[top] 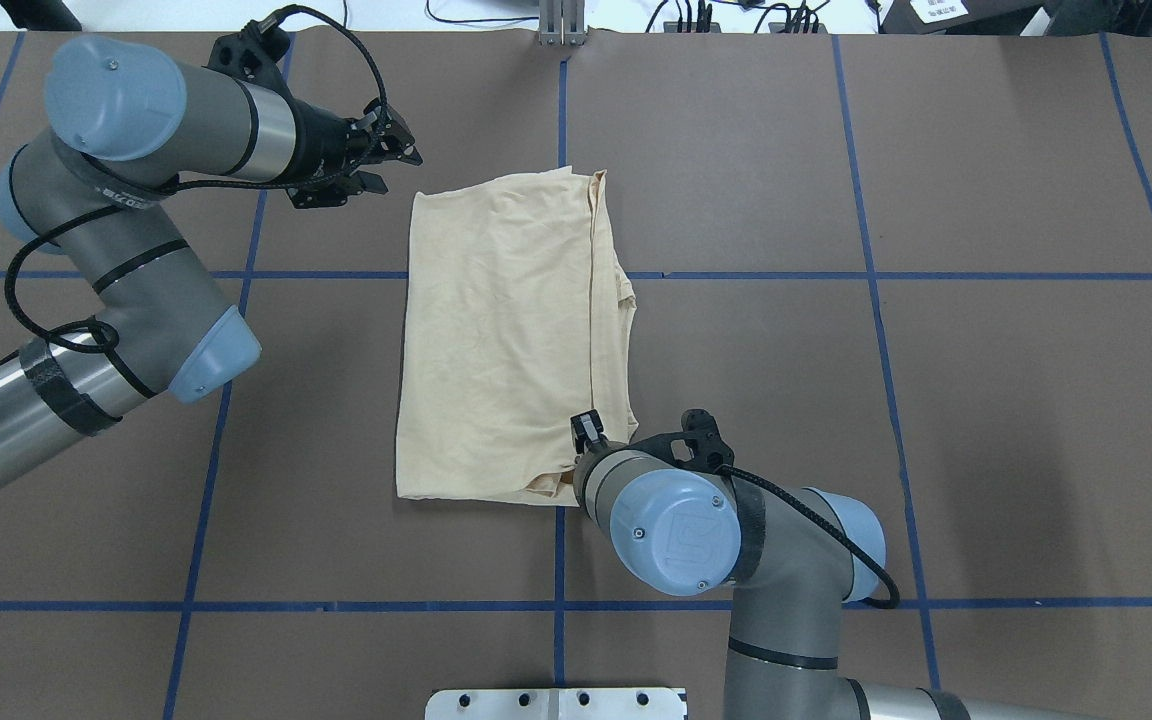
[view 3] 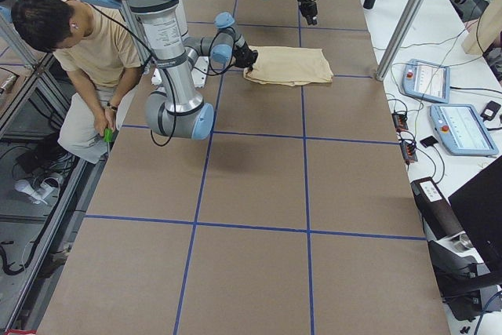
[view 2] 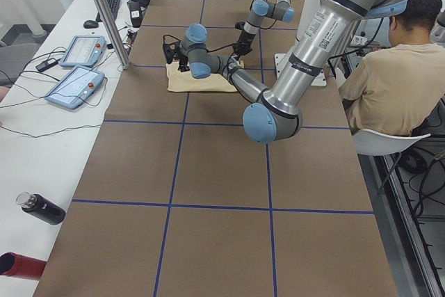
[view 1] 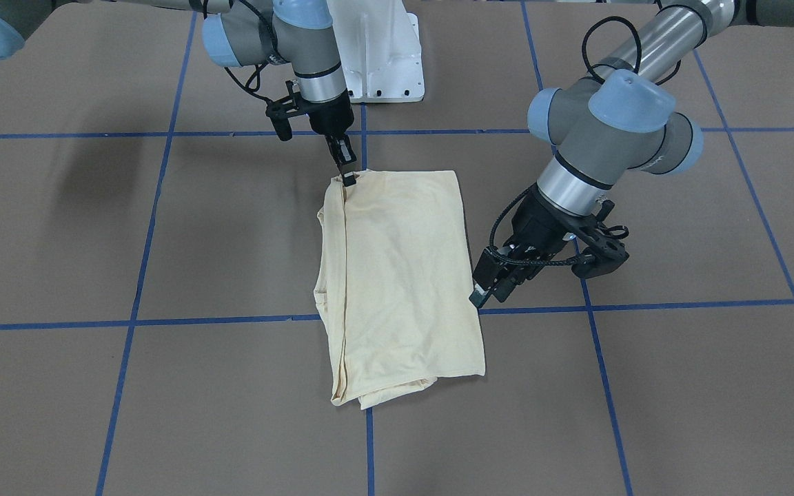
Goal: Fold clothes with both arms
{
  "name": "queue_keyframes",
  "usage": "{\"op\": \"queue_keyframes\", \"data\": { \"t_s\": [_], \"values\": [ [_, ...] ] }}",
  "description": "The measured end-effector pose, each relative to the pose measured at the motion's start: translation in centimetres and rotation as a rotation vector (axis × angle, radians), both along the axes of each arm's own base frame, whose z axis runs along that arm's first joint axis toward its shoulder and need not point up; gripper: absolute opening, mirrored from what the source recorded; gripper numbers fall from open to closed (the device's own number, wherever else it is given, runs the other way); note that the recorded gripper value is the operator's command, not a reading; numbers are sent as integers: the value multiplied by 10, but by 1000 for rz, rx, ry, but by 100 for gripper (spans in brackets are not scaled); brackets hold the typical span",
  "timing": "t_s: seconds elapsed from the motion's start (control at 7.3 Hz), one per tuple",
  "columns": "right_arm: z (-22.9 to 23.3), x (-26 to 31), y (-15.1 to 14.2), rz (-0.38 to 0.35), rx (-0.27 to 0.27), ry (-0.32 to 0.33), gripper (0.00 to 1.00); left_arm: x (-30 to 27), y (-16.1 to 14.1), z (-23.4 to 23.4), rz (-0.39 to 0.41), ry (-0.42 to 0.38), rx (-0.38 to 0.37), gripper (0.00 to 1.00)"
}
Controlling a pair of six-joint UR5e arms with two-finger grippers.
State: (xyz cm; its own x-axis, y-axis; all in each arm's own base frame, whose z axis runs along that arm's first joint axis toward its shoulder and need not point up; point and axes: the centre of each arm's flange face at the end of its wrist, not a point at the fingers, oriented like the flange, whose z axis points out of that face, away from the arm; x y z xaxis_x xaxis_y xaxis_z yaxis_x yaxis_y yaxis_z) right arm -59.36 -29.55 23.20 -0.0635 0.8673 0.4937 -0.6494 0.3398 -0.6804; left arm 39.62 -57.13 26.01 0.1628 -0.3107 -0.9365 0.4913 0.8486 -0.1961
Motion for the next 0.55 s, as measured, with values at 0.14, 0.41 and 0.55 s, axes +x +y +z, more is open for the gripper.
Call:
{"op": "queue_keyframes", "data": {
  "t_s": [0.14,0.41,0.55],
  "values": [
    [1,6,3,-4,0,-1,0,-7,13,2,2,13,-5,58],
    [-1,12,15,-20,-4,20,0,-9,53,-4,19,73,-45,58],
    [-1,11,21,-29,-7,33,0,-6,64,-6,26,90,-62,58]
  ]
}}
